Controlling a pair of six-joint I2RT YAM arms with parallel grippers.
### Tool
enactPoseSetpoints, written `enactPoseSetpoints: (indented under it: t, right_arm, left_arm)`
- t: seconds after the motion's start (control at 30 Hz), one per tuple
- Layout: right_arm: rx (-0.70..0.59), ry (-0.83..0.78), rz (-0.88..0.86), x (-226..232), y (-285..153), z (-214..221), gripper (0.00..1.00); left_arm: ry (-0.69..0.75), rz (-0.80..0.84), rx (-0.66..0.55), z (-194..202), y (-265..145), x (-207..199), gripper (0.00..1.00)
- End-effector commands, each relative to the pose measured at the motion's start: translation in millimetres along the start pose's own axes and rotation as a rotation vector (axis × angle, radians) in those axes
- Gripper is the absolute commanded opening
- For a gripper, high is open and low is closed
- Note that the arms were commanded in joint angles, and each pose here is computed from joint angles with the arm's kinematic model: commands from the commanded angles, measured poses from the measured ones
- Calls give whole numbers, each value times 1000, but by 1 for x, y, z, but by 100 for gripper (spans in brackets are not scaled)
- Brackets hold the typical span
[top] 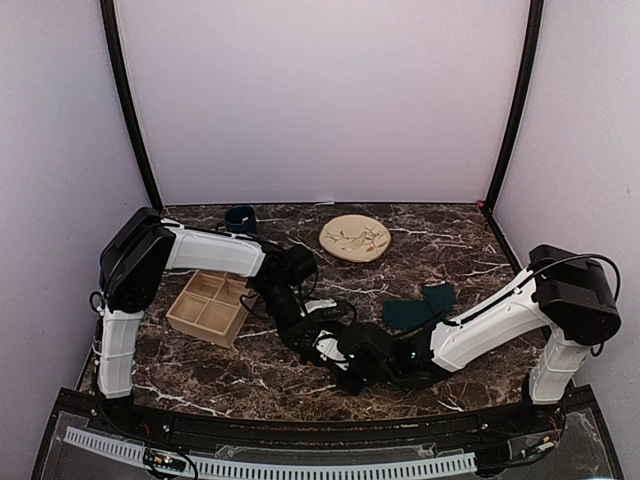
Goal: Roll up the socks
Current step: Roll the sock at the center of the board.
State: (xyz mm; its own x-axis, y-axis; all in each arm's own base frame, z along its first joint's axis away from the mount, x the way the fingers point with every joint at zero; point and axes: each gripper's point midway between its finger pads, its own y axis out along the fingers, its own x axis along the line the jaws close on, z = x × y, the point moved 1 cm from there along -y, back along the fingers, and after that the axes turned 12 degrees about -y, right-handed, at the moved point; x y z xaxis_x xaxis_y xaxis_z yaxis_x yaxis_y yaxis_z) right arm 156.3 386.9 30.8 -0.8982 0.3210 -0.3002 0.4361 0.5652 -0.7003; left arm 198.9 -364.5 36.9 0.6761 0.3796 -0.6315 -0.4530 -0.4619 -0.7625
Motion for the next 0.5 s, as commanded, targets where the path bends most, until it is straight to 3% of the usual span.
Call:
enactPoseSetpoints:
  t: [0.0, 0.47]
  right_arm:
    - [81, 39, -11, 2, -4, 28, 3]
    - [85, 54, -10, 2, -8, 32, 3]
  left_arm:
    - [-55, -57, 18, 17, -9, 11, 25]
    - [-81, -54, -69, 13, -26, 15, 26]
